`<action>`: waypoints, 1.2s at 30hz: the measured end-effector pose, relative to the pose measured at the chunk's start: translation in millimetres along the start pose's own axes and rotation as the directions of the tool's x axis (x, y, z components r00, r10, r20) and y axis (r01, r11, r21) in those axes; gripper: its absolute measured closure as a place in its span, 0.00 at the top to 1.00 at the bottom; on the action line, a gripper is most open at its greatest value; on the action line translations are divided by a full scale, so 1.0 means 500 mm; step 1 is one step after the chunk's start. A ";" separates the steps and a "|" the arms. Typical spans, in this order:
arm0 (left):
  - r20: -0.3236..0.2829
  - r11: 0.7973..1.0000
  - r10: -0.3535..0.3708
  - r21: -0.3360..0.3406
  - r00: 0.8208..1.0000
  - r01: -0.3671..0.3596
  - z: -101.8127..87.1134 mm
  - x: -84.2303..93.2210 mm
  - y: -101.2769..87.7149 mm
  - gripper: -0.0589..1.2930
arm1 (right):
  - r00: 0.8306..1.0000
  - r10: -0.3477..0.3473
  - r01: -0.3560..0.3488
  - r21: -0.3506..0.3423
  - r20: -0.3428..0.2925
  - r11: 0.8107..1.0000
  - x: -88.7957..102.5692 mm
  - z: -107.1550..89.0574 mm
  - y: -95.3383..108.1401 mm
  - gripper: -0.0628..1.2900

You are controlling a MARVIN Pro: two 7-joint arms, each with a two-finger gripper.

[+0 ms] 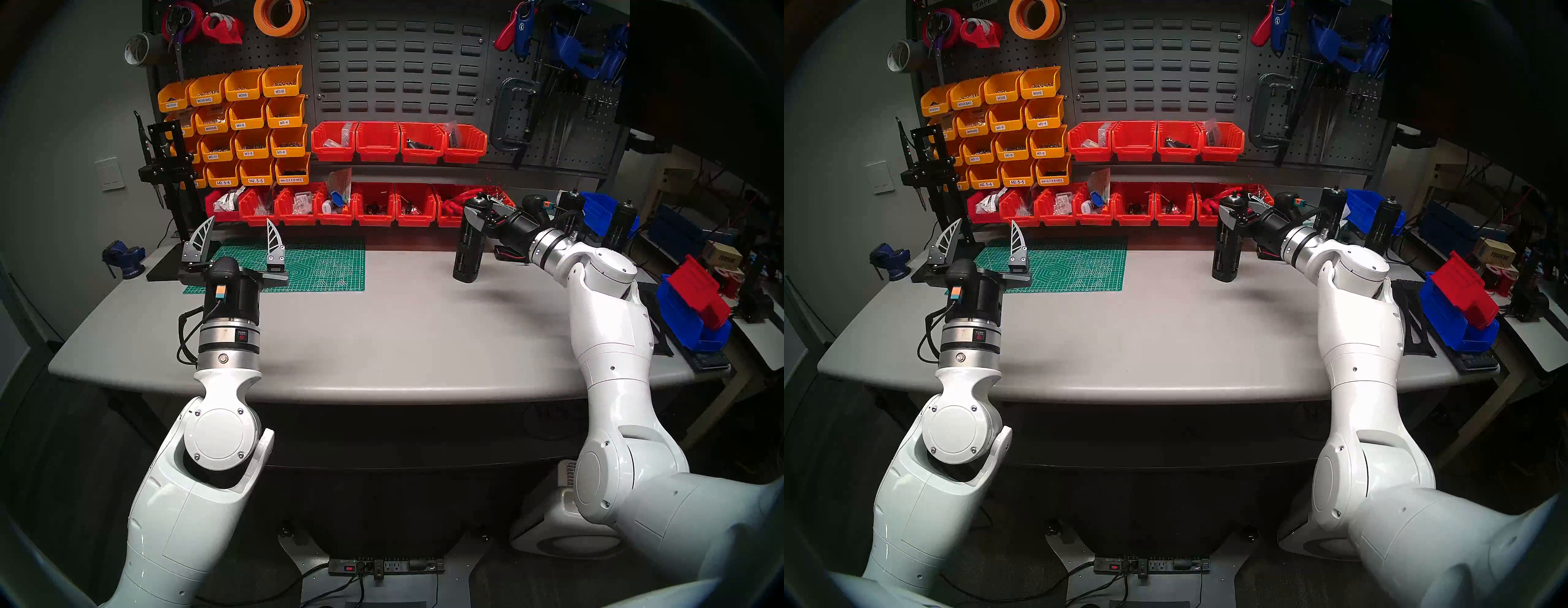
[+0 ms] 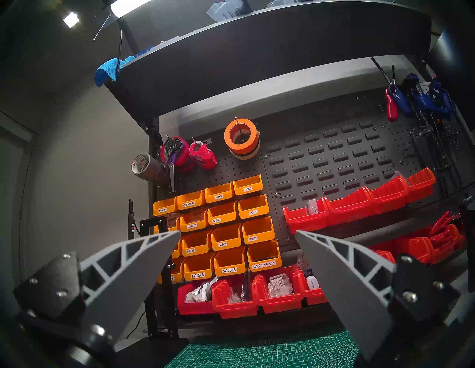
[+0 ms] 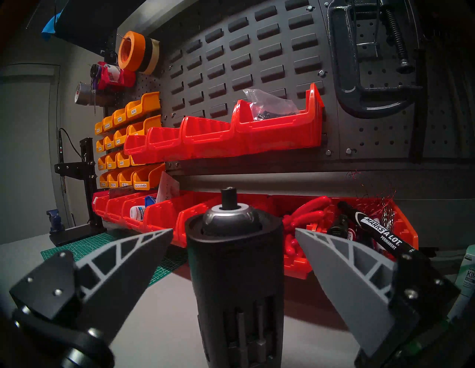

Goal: Pick a screwdriver bit and insert it into the screwdriver

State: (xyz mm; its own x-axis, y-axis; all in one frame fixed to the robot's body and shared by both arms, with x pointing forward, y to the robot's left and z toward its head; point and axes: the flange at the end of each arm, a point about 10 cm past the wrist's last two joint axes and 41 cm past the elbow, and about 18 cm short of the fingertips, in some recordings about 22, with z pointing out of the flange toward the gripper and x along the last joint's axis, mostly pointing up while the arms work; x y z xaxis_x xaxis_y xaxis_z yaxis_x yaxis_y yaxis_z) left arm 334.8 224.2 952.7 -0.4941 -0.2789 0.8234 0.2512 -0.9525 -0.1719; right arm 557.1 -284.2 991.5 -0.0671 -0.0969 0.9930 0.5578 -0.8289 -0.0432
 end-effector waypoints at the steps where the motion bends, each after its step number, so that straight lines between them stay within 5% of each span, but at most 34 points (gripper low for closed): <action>1: -0.001 1.000 0.000 0.001 1.000 0.000 0.000 0.001 0.000 0.94 | 1.000 0.000 0.000 0.003 0.000 1.000 0.000 0.002 0.000 0.96; 29: -0.015 1.000 -0.005 0.019 1.000 0.005 0.007 0.011 -0.014 0.94 | 1.000 0.001 -0.001 0.032 0.026 0.999 -0.008 0.020 0.013 0.92; 32: -0.015 1.000 -0.005 0.020 1.000 0.005 0.007 0.011 -0.015 0.94 | 1.000 -0.003 0.002 0.033 0.027 0.999 -0.008 0.021 0.015 0.86; 36: -0.014 1.000 -0.006 0.022 1.000 0.006 0.007 0.010 -0.016 0.94 | 1.000 -0.007 0.006 0.036 0.027 0.999 -0.008 0.021 0.016 0.62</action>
State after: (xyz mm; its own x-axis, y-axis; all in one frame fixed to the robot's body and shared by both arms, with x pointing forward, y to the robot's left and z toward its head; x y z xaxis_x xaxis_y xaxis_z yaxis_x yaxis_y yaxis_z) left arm 333.4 230.7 960.3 -0.5068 -0.2753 0.8169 0.2664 -0.9513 -0.1553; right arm 570.7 -284.7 988.5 -0.0487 -0.0761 0.9959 0.5867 -0.8091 -0.0332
